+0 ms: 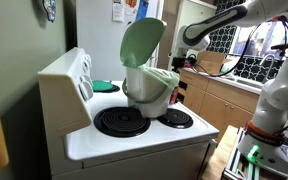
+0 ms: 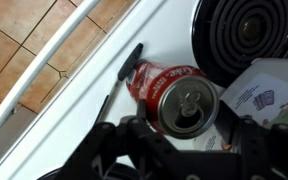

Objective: Use the tongs to pick up the red can and put it in the bin

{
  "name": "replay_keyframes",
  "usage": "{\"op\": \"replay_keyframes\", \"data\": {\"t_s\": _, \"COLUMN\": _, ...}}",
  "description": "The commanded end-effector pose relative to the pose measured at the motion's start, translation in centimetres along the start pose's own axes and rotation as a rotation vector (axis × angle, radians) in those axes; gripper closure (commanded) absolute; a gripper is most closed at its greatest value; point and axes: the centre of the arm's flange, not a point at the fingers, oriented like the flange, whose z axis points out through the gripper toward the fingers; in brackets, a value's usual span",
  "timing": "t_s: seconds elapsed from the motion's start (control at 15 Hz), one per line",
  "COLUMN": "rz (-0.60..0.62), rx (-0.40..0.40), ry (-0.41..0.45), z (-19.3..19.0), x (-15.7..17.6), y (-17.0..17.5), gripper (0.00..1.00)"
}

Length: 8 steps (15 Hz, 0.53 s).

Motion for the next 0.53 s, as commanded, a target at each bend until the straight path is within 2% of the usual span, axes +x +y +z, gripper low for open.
{"op": "replay_keyframes", "data": {"t_s": 0.0, "rz": 0.046, "rx": 0.033, "ry": 0.026, "z": 1.0, "x": 1.0, "y": 1.0, "gripper": 0.58}}
{"op": "replay_keyframes", "data": {"t_s": 0.13, "rz": 0.066, "rx": 0.039, "ry": 0.028, "z": 1.1, "x": 1.2, "y": 1.4, "gripper": 0.58}}
{"op": "replay_keyframes", "data": {"t_s": 0.27, "rz": 0.092, "rx": 0.034, "ry": 0.023, "z": 1.1, "x": 1.3, "y": 1.7, "gripper": 0.08}}
{"op": "replay_keyframes", "data": {"t_s": 0.47, "rz": 0.173, "rx": 0.039, "ry": 0.029, "z": 0.7, "x": 1.1, "y": 2.0, "gripper": 0.0}}
